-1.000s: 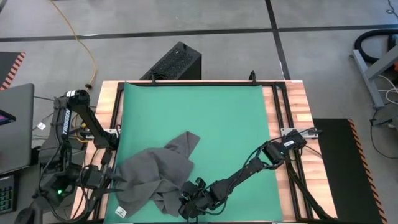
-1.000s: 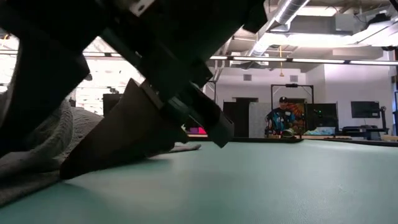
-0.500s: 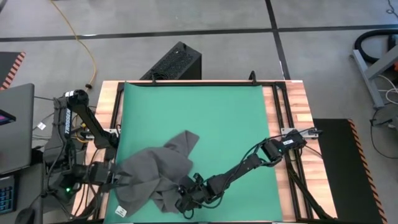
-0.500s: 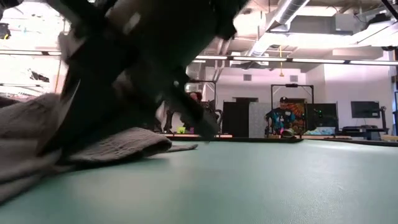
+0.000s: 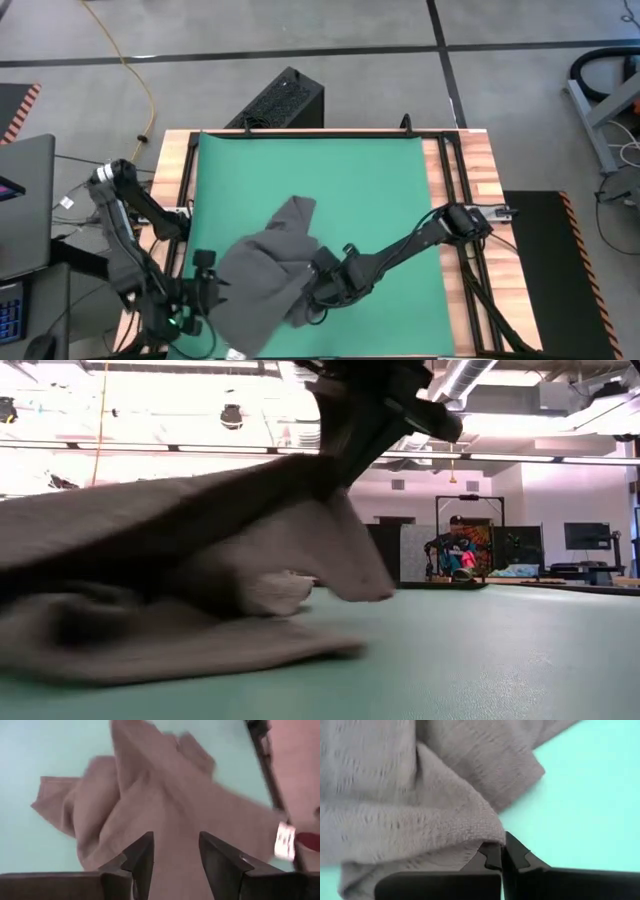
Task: Roll towel into tight, uniform cylinder
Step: Roll the gray towel
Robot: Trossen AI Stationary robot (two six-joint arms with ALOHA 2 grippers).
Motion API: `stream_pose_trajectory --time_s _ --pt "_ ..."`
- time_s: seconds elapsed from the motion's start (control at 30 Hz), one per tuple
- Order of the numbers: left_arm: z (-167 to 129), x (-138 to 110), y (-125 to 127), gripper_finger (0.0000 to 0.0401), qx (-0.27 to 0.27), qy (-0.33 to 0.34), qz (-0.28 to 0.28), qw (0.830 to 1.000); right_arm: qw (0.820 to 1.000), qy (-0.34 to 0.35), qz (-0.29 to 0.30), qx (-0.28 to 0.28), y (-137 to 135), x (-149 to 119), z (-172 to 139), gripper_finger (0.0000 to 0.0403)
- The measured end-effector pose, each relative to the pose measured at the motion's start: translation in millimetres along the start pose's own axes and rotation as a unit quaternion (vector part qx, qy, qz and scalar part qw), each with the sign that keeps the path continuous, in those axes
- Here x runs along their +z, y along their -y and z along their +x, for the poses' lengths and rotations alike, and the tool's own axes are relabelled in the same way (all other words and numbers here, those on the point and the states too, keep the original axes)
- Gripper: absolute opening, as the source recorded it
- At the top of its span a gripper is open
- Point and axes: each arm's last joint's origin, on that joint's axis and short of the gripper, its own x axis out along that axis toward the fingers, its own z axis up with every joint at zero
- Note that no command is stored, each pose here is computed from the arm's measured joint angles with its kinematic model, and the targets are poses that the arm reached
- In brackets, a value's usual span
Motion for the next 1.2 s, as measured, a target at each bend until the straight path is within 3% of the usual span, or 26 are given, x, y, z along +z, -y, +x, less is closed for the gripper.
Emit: stream_pose_trajectory --time_s 0.27,0.63,0.77,0.93,1.07,1.2 --pt "27 3 33 0.0162 0.027 0.057 0.033 0.997 1.0 0.001 0.024 -0.013 8 13 3 0.0007" --pt "54 6 70 0.0162 -0.028 0.094 0.031 0.995 0.999 0.001 0.038 -0.027 16 27 13 0.0007" --pt "73 2 74 0.0162 -0.106 0.108 0.021 0.988 0.999 -0.001 0.038 -0.031 18 30 15 0.0007" --pt "74 29 80 0.0162 -0.27 0.155 -0.009 0.95 0.998 -0.016 0.045 -0.033 19 27 14 0.0007" --pt "65 39 79 0.0162 -0.273 0.138 0.029 0.952 0.998 -0.016 0.043 -0.031 17 25 13 0.0007" --pt "57 46 79 0.0162 -0.253 0.134 0.025 0.958 0.997 -0.015 0.065 -0.032 17 25 13 0.0007"
